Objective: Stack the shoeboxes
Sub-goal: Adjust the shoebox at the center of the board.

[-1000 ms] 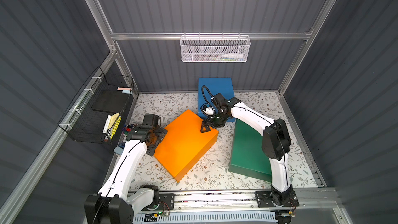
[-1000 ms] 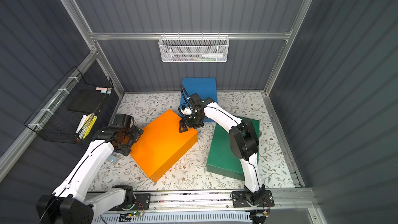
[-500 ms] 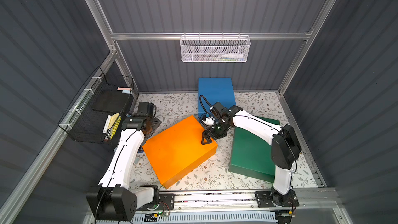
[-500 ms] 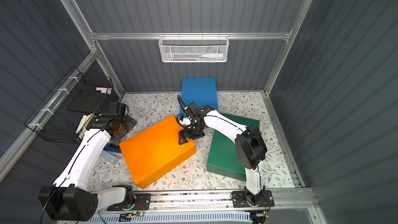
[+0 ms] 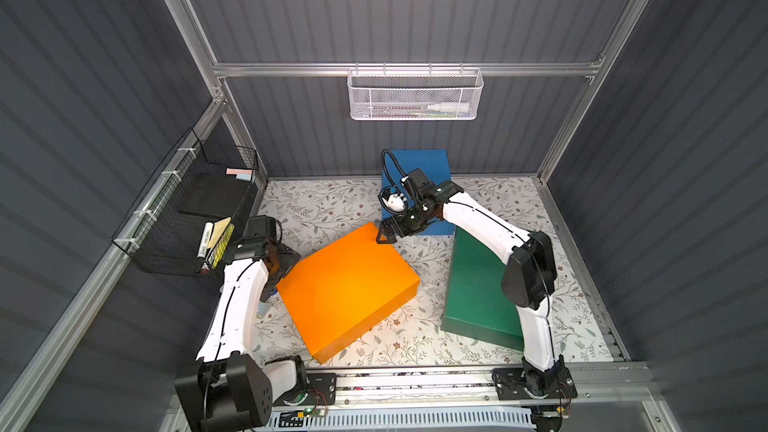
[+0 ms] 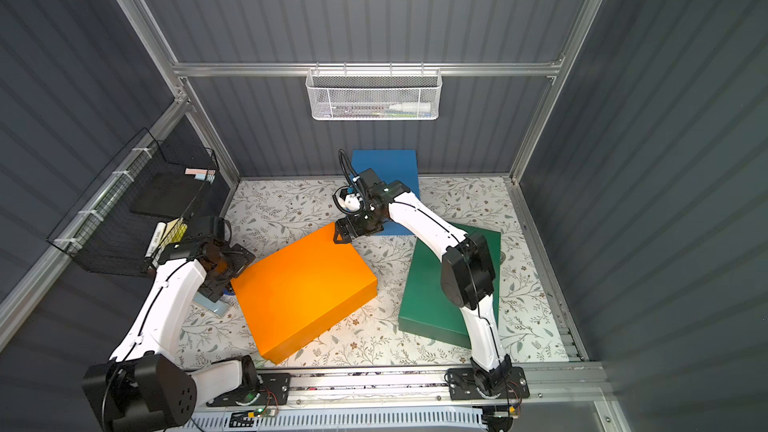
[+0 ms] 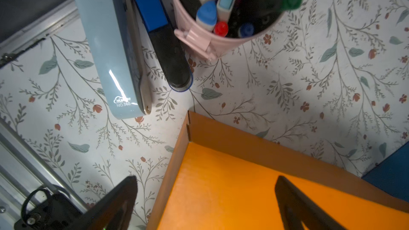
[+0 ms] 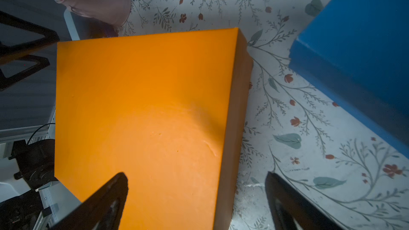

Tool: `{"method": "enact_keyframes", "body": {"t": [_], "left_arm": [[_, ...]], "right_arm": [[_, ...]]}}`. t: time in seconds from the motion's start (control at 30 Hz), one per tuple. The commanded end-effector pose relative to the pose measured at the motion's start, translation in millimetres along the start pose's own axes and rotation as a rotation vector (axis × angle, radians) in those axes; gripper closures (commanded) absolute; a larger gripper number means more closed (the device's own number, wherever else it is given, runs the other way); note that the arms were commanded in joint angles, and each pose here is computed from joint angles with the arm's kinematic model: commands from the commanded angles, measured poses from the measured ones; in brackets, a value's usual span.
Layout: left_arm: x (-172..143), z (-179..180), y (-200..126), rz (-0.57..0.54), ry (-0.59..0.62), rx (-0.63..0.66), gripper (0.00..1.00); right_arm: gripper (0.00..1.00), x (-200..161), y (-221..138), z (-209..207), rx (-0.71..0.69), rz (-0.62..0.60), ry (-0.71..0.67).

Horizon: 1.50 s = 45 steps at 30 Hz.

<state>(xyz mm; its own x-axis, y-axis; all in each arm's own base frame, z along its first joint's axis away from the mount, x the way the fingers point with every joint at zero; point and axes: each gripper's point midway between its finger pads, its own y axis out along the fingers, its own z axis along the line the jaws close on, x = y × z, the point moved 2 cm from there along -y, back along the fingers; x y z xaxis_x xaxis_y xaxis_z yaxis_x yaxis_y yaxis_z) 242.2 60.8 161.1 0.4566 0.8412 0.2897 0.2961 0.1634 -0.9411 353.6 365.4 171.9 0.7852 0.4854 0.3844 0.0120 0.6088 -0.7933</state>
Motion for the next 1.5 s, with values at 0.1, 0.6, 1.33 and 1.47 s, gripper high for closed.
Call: {"method": "enact_keyframes", "body": {"t": [0.1, 0.6, 1.33, 1.47], "left_arm": [[-7, -10, 12, 0.048, -0.003, -0.064, 0.00], [-3, -59, 33, 0.097, 0.185, -0.237, 0.00], [-31, -158, 43, 0.073, 0.504, -0.317, 0.00], [-30, -171, 42, 0.065, 0.506, -0.343, 0.00]], "right_arm": [[0.01, -15, 14, -2, 0.042, 0.072, 0.036], [0.01, -76, -8, 24, 0.058, 0.104, 0.107], [0.01, -122, -35, 5, -0.256, 0.188, 0.099], [0.01, -118, -53, -10, -0.347, 0.180, 0.093]]}}
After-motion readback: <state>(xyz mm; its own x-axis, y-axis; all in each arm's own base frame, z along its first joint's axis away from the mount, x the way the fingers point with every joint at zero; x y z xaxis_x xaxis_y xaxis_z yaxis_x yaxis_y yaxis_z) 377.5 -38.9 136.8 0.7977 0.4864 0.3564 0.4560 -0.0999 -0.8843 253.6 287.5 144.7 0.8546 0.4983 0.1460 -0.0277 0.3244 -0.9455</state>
